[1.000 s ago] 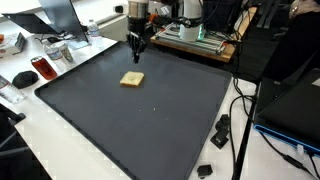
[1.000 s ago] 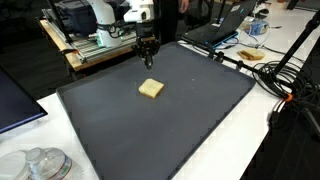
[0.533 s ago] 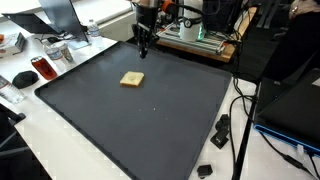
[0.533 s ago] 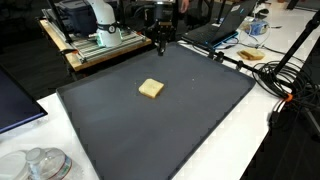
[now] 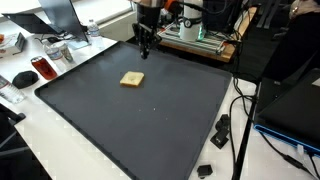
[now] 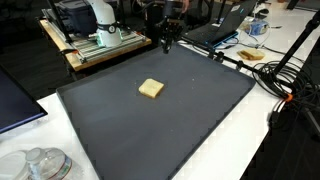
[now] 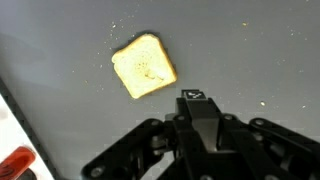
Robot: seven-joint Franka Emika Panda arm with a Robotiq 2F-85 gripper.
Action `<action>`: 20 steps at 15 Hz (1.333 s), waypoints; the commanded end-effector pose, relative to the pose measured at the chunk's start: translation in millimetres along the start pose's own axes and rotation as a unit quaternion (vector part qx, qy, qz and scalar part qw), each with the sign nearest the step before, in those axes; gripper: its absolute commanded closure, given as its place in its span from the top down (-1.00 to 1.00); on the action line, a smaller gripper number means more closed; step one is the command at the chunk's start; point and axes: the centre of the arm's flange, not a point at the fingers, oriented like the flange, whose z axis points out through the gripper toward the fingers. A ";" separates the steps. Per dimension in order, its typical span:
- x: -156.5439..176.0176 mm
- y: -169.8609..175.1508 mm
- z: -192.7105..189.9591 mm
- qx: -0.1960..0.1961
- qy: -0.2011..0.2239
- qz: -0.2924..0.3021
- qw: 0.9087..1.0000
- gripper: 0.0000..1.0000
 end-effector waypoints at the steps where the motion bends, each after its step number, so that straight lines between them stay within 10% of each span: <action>1: 28.9 4.2 23.2 0.012 -0.029 0.017 0.999 -0.89; 20: 41.5 110.0 133.3 0.099 -0.088 0.132 0.982 -0.89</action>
